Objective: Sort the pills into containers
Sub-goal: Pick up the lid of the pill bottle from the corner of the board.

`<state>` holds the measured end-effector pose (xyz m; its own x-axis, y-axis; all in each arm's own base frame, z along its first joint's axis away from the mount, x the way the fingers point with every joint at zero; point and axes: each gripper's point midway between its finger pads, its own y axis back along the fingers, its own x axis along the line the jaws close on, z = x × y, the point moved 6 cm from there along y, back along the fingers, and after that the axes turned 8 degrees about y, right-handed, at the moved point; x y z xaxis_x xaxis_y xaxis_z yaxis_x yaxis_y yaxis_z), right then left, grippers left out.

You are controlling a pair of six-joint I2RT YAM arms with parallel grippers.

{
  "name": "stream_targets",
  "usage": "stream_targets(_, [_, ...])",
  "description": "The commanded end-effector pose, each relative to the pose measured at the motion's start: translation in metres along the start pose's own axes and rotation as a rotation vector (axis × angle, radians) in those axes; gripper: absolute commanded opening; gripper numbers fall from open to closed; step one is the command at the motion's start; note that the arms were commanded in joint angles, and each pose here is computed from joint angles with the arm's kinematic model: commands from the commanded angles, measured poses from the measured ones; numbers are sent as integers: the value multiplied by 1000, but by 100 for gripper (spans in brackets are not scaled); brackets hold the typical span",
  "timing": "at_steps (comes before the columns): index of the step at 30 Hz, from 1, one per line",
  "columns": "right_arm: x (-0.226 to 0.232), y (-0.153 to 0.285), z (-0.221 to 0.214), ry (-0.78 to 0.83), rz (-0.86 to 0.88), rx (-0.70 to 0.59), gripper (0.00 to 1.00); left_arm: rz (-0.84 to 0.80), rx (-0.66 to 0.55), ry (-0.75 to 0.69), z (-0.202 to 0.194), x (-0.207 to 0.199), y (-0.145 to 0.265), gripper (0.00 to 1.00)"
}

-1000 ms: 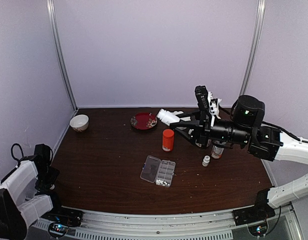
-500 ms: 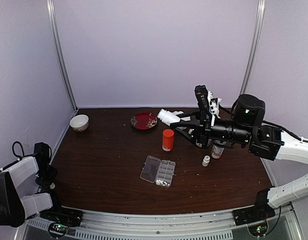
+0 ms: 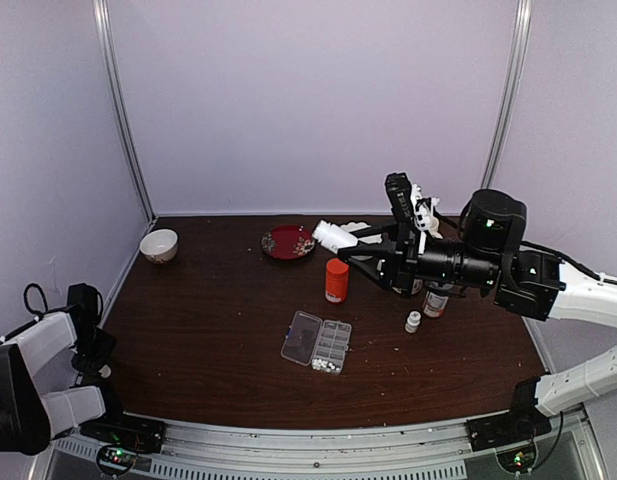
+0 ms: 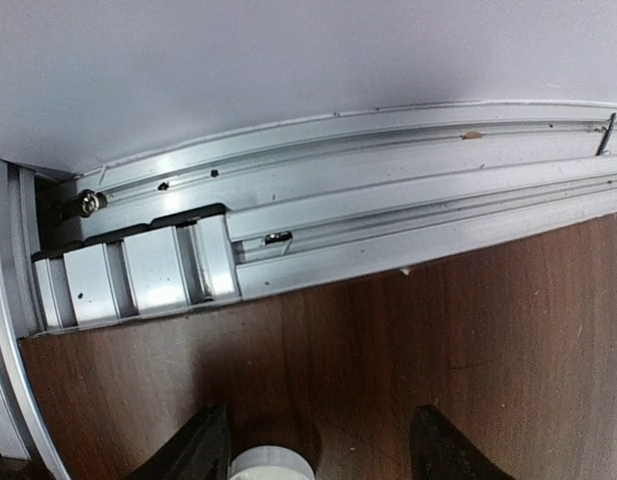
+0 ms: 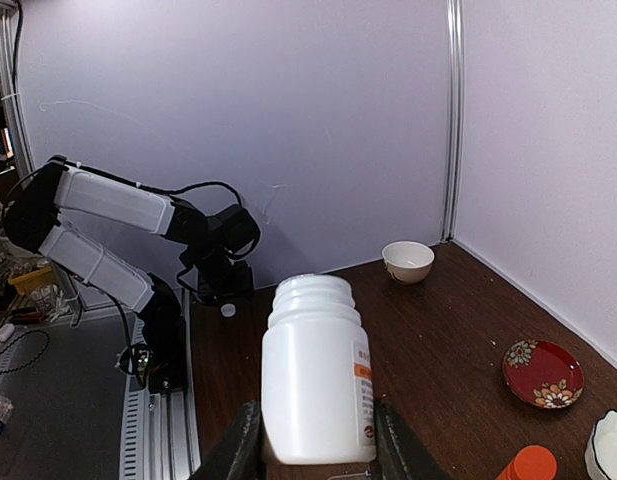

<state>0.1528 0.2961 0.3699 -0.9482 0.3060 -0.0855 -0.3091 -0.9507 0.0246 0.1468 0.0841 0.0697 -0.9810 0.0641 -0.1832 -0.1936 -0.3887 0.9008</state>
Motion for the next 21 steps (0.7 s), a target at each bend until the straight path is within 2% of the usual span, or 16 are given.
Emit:
stream_targets(1, [-3,-1,8,16,-14,-40,0,56,168,8,-25,19,-1,69])
stream_targets(4, [-3,-2,7,15,-8,-43,0,26,179,13,-26,18,2,75])
stream_targets(10, [-2,-2,7,21,-6,-39,0,44,190,21,-27,22,5,73])
stream_targets(17, [-2,0,6,21,-9,-43,0,43,192,13,-26,20,5,47])
stream_targets(21, [-2,-1,4,18,-11,-46,0,-45,204,-32,-25,8,12,33])
